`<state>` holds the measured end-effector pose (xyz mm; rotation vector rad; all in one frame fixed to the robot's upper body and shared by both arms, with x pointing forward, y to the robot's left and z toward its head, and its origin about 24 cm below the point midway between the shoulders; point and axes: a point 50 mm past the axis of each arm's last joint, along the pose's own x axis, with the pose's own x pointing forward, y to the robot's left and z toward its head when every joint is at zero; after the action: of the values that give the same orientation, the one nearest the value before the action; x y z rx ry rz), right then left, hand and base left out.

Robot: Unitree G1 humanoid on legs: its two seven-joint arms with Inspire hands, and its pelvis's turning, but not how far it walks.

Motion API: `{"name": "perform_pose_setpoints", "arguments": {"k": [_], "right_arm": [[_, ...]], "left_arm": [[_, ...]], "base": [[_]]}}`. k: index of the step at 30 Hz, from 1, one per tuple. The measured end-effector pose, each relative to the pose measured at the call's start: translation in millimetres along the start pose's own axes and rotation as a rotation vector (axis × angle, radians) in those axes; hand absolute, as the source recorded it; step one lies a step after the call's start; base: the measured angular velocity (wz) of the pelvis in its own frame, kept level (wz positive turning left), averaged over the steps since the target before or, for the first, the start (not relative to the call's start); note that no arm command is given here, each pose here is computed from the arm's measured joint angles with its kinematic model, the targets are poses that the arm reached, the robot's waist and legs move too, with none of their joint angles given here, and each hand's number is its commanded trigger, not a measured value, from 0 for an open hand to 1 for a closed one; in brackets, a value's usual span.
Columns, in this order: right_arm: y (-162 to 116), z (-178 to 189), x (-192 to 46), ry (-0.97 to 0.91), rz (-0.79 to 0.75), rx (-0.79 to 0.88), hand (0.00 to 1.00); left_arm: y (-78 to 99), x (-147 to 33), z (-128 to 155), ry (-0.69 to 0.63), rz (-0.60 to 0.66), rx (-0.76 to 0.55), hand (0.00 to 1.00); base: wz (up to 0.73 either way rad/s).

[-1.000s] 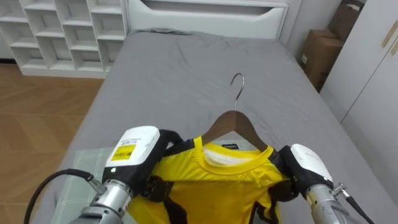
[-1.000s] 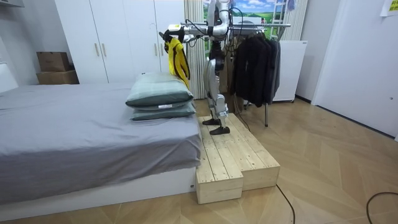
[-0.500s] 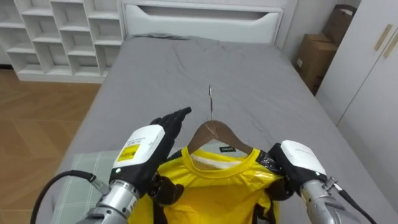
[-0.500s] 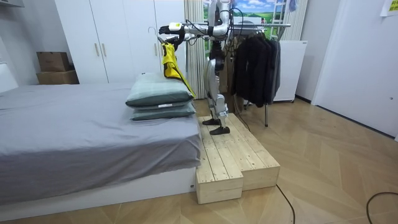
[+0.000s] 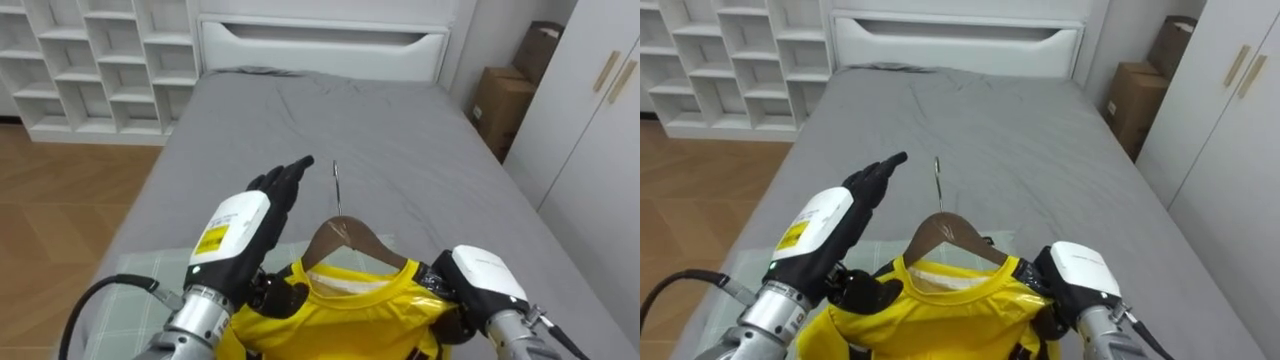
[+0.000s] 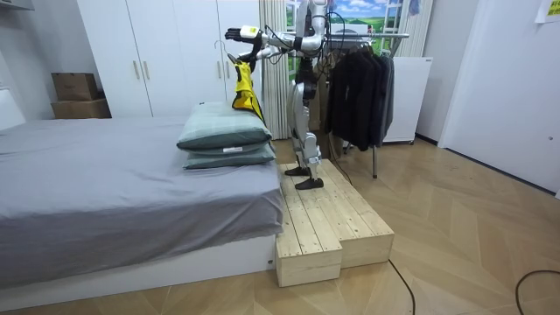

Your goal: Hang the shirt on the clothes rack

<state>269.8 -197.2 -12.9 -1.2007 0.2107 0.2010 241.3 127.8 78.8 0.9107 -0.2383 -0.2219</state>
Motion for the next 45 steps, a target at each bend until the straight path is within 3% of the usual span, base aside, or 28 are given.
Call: {"name": "perform_pose_setpoints", "arguments": {"k": [7,15,20,27,36,42,45], "right_arm": [[5.0,-14.8,-9.9,0.047,-0.004,0.044,1.00],[-20.1,-36.7,-15.0,0.125,-0.155,0.107,1.00],[-22.2,-54.3,-26.5,0.195,-0.225,0.104,1.00],[-33.5,-70.5,-48.1,0.247,-0.336,0.101,1.00],[-36.6,-82.1,-68.9,0.295,-0.385,0.090,1.00],[-45.2,-79.3,-69.6,0.292,-0.420,0.086,1.00],[-49.8,-74.5,-69.0,0.273,-0.436,0.074,1.00]], "left_arm": [[7.1,-3.6,-6.8,0.022,0.062,-0.021,0.00],[30.0,-18.0,-33.4,0.129,0.219,-0.144,0.00],[48.5,-32.7,-60.4,0.247,0.365,-0.167,0.00],[49.6,-66.8,-108.6,0.493,0.502,-0.168,0.00],[22.2,-114.2,-161.8,0.829,0.549,-0.249,0.00],[-6.4,-144.6,-181.5,1.013,0.472,-0.260,0.00],[-31.1,-174.8,-192.5,1.166,0.382,-0.261,0.00]], "base": [[0.00],[-0.02],[-0.01],[-0.04],[-0.05],[-0.07],[-0.21]]}}
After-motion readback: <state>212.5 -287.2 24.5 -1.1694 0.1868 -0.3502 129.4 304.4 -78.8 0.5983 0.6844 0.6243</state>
